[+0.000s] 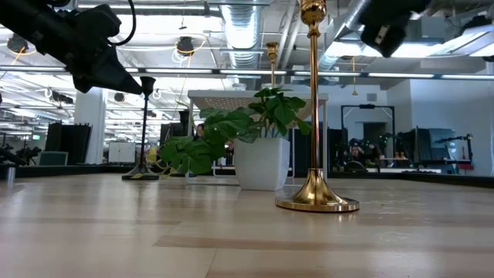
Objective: Pick & Place candle stick holders
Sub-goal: Align the gold candle holder with the other gold candle holder on the shelf
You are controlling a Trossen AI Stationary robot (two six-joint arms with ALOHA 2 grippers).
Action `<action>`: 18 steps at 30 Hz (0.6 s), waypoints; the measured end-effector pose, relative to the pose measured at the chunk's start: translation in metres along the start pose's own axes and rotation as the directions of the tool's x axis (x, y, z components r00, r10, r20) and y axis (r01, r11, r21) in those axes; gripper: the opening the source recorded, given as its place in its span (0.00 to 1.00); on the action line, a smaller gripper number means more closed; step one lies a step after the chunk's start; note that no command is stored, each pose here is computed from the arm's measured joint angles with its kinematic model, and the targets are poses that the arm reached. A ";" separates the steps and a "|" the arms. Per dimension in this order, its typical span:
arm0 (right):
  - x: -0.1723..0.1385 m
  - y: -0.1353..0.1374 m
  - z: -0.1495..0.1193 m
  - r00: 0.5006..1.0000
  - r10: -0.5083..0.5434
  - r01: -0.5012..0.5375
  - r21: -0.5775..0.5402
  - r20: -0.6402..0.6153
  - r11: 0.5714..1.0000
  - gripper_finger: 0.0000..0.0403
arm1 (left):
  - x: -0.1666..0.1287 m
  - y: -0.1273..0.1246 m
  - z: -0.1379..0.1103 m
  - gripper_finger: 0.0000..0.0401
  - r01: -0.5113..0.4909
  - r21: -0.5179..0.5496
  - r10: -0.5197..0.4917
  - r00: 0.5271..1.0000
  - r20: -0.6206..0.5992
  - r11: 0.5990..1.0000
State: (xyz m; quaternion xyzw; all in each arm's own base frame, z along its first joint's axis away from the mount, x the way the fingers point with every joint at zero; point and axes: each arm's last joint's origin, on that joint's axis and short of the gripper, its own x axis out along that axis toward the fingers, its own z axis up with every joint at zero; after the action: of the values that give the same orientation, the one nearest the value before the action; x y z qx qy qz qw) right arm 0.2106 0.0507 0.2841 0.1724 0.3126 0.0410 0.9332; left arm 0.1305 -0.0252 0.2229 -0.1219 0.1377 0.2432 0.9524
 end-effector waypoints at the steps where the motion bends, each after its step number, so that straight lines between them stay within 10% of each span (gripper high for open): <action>1: 0.002 0.003 -0.006 1.000 0.016 -0.016 -0.016 -0.018 1.000 0.00 | 0.000 0.000 0.000 0.02 0.000 0.000 0.000 1.000 0.000 1.000; 18: 0.018 0.019 -0.056 0.982 0.117 -0.130 -0.080 -0.146 0.988 0.00 | 0.000 -0.003 0.003 0.01 0.048 -0.033 -0.047 0.999 0.016 0.998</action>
State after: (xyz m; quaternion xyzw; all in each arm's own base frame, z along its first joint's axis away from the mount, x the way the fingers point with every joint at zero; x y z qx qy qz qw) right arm 0.1918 0.0884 0.2391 0.1465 0.3642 0.1248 0.9112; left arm 0.1325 -0.0267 0.2266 -0.1390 0.1236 0.2238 0.9567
